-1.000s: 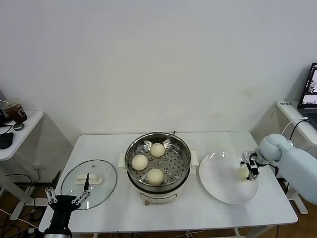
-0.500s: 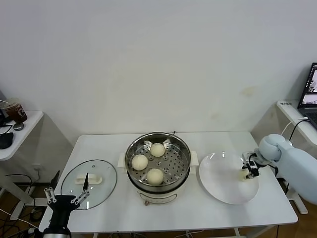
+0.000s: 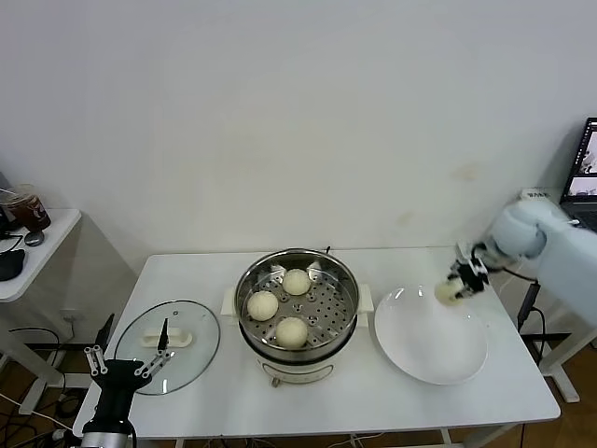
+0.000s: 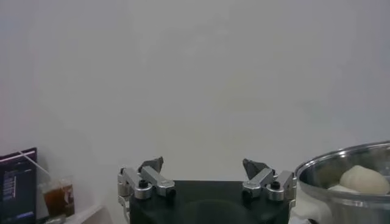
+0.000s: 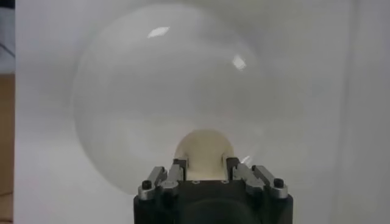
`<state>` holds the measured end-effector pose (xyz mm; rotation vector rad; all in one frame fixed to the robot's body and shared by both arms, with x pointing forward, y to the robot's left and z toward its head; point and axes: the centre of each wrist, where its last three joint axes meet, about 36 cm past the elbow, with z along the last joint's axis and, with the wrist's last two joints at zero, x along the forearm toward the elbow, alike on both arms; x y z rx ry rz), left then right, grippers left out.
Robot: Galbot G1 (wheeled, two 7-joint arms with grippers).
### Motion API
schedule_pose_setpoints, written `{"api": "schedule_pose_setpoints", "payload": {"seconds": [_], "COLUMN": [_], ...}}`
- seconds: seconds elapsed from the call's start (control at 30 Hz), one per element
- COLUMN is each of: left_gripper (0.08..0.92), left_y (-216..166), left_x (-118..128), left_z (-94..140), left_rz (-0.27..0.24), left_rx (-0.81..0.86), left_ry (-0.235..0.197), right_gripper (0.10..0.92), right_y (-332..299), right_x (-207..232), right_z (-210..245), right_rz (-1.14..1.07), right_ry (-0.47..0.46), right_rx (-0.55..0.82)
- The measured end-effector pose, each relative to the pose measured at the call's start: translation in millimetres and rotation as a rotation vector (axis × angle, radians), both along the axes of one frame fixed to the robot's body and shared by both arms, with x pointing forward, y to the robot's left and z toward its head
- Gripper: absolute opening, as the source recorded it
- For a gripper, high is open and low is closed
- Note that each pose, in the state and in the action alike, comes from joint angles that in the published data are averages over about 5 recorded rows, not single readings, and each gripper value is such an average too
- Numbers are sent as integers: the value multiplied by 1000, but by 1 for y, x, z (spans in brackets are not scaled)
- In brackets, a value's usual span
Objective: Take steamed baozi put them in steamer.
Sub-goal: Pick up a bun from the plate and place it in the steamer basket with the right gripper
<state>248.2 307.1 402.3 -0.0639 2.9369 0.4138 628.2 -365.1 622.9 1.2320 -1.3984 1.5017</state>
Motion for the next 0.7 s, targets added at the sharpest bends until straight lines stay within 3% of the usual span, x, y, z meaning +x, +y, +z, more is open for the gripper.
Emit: {"api": "schedule_pose_setpoints", "payload": {"seconds": [0.3,0.7], "left_gripper": [823,823], "left_y": [-1,0], "left_x": [5,3], "left_z": [0,-2], "left_rz": [-2,16], "left_rx": [-8,-13], "left_ry": [-9,-8], "right_gripper": [418,416], "right_y": [116,231], "right_x": [-12,-34], "right_z": [79,64], "right_rz": [117,121], "right_ry": [-34,50], "right_rx": [103,118]}}
